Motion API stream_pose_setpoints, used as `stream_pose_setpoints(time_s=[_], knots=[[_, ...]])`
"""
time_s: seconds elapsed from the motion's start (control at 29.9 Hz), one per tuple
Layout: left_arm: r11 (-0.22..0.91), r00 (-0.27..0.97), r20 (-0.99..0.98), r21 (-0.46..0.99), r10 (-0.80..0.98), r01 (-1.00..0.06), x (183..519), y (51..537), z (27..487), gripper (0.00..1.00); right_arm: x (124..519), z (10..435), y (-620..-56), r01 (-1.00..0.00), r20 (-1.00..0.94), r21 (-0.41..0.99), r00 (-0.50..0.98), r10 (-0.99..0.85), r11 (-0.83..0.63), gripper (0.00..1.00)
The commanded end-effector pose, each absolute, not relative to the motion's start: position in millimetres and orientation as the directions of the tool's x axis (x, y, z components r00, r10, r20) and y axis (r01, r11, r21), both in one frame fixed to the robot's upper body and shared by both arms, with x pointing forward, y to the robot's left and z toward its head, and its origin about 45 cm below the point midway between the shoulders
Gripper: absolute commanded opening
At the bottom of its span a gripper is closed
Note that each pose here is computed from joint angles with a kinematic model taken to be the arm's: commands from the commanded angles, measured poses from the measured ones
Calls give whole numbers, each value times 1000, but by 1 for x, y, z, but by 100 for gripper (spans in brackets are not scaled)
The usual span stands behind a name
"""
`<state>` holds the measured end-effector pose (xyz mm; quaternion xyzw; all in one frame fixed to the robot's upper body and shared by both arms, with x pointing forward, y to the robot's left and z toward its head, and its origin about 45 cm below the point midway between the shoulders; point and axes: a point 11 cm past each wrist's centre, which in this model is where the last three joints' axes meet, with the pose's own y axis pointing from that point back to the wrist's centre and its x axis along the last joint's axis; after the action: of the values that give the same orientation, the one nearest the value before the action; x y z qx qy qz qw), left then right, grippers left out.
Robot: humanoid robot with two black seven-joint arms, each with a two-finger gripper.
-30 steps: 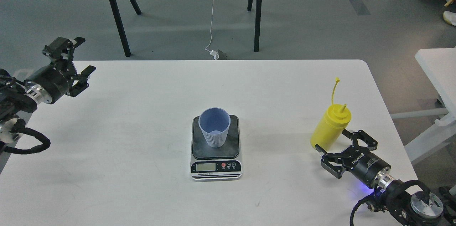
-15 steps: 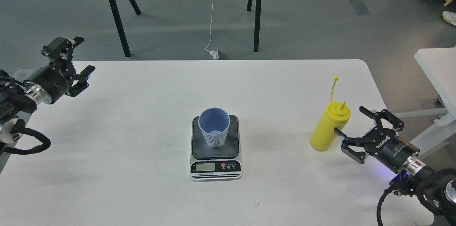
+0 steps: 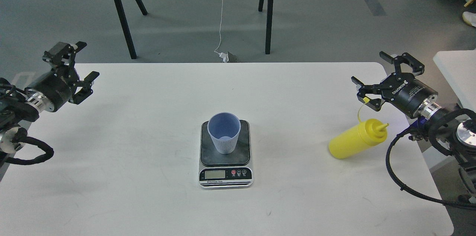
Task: Pour seasoning into cup on scale with both arms
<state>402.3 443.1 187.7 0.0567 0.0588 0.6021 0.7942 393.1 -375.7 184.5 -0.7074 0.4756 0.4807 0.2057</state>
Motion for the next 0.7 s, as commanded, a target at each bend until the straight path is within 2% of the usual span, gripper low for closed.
stream_pose_setpoints(time_s=[0.0, 0.67], knots=[[268, 268, -21, 161, 963, -950, 402, 444, 189, 99, 394, 184, -372, -870, -880, 161, 88, -467, -467, 97], [266, 266, -24, 155, 964, -951, 403, 444, 190, 99, 417, 208, -382, -892, -866, 130, 110, -488, -432, 97]])
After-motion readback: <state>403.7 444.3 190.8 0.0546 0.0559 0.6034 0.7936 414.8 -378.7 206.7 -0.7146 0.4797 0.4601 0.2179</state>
